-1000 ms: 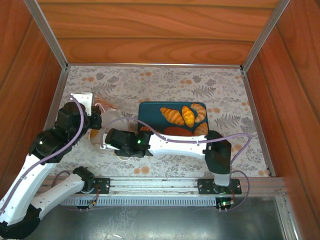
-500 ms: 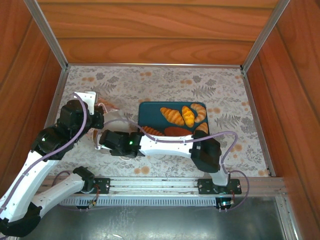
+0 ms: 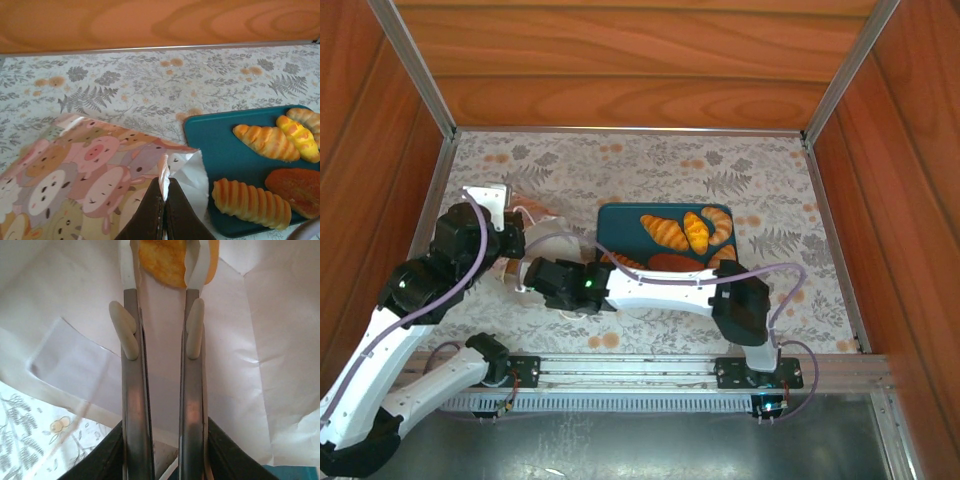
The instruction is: Take the fake bread out of the paper bag
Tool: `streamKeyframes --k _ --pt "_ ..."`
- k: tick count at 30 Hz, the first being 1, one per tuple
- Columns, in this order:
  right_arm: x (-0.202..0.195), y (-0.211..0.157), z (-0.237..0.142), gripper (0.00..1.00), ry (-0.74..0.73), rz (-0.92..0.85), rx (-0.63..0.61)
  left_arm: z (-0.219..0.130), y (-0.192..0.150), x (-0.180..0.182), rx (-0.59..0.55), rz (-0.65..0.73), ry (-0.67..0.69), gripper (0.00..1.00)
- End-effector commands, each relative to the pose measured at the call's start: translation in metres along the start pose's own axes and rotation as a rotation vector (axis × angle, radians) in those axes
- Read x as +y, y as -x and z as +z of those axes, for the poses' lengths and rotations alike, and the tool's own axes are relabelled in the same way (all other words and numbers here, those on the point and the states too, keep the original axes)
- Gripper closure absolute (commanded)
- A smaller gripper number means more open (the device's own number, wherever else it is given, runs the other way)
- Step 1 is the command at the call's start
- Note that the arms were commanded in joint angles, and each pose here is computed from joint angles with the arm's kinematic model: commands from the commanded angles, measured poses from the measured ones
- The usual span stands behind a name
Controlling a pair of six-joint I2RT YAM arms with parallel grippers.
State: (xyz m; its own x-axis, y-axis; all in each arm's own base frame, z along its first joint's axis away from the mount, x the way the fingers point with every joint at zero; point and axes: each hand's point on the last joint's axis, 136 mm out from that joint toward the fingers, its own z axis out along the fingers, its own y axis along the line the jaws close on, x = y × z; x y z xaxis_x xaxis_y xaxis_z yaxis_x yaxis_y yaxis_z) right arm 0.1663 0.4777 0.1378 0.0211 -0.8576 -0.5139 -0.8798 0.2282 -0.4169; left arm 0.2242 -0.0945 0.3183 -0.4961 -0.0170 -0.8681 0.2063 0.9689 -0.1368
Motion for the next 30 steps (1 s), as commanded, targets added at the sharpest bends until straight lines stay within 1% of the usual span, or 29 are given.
streamKeyframes --k 1,7,11,12,16,20,21,26,30 --pt "-0.027 0.009 -0.03 0.78 0.068 0.268 -0.079 -0.009 -0.005 0.005 -0.019 0.067 0.0 1.0" --pt "-0.008 0.016 -0.058 0.77 0.326 0.549 -0.149 -0.019 -0.01 0.013 -0.053 0.102 0.012 1.0" --pt "0.007 0.03 -0.073 0.77 0.484 0.659 -0.221 -0.015 -0.01 0.009 -0.032 0.078 -0.001 1.0" --pt "0.006 0.036 -0.085 0.76 0.526 0.681 -0.249 -0.012 -0.009 0.008 -0.026 0.061 0.002 1.0" --pt "0.005 0.041 -0.103 0.77 0.663 0.741 -0.262 0.0 -0.007 0.002 0.01 0.033 0.0 1.0" --pt "-0.008 0.032 -0.111 0.77 0.725 0.811 -0.256 0.008 -0.003 0.0 0.026 0.017 0.017 1.0" --pt "-0.01 0.031 -0.114 0.76 0.759 0.823 -0.256 0.009 -0.002 0.002 0.025 0.01 0.027 1.0" --pt "-0.015 0.014 -0.118 0.77 0.837 0.892 -0.201 0.005 0.006 0.011 -0.026 -0.049 0.075 1.0" --pt "-0.015 0.011 -0.126 0.77 0.901 0.931 -0.213 0.002 0.008 0.013 -0.055 -0.066 0.076 1.0"
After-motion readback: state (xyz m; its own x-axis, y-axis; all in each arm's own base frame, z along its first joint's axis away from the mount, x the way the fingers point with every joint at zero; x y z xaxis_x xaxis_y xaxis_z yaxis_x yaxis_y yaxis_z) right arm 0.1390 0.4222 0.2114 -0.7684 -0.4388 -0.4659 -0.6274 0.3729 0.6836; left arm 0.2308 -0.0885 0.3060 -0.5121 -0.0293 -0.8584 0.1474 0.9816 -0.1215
